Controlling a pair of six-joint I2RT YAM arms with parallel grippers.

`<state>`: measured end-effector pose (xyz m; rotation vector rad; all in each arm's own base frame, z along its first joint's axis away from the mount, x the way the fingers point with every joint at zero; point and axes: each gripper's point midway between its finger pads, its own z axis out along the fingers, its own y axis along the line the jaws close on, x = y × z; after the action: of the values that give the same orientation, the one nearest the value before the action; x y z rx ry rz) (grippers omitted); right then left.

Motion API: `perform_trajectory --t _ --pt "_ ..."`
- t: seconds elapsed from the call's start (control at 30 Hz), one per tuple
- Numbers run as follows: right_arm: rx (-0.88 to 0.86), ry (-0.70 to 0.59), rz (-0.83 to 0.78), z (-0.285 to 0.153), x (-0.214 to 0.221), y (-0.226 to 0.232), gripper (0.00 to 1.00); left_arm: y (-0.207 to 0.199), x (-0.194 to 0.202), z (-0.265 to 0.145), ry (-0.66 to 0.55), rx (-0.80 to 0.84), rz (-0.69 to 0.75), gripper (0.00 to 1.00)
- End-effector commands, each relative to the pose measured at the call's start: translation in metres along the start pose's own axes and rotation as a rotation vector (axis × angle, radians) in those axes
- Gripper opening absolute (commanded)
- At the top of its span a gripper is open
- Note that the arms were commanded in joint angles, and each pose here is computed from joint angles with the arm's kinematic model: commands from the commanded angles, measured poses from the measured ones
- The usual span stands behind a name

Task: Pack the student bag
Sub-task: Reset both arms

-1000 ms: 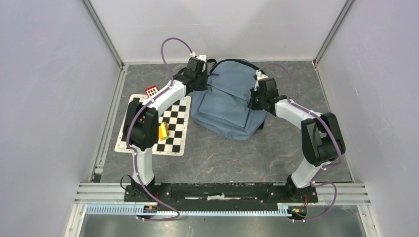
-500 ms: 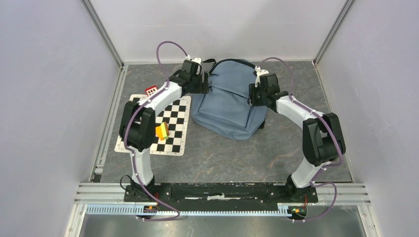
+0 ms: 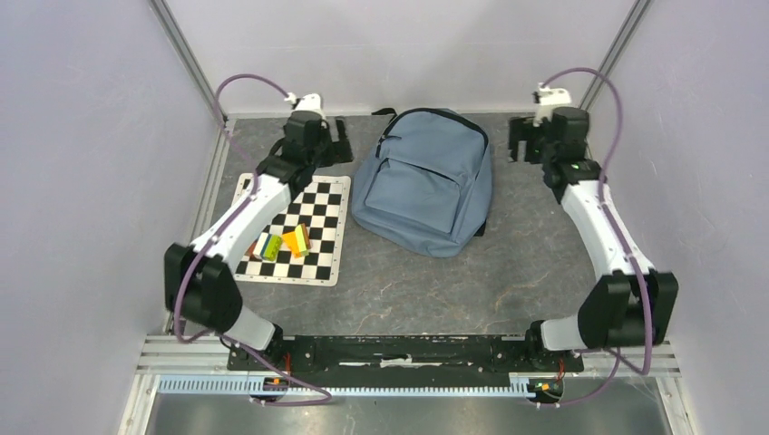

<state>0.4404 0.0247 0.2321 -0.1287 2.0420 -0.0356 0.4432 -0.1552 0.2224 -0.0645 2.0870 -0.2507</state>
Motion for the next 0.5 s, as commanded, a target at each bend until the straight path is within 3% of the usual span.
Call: perform_trajectory --t 0.0,0.13,0.3,0.47 --pt "0.120 -0.068 0.033 -0.037 -0.002 -0.053 0.98 0.054 -0.032 -0.049 -0.172 -0.225 -0.071 1.00" --pt "0.161 -0.235 0.018 -0.069 -0.001 -0.061 0.98 0.084 -0.036 -0.089 -0.249 -0.339 -0.040 1.00" --pt "0.207 -0.478 0.001 -0.098 0.025 -0.058 0.98 0.098 -0.025 -0.112 -0.256 -0.379 -0.026 1.00" --pt "0.213 -0.522 0.018 -0.104 0.051 -0.054 0.98 0.101 -0.015 -0.117 -0.257 -0.373 -0.053 1.00"
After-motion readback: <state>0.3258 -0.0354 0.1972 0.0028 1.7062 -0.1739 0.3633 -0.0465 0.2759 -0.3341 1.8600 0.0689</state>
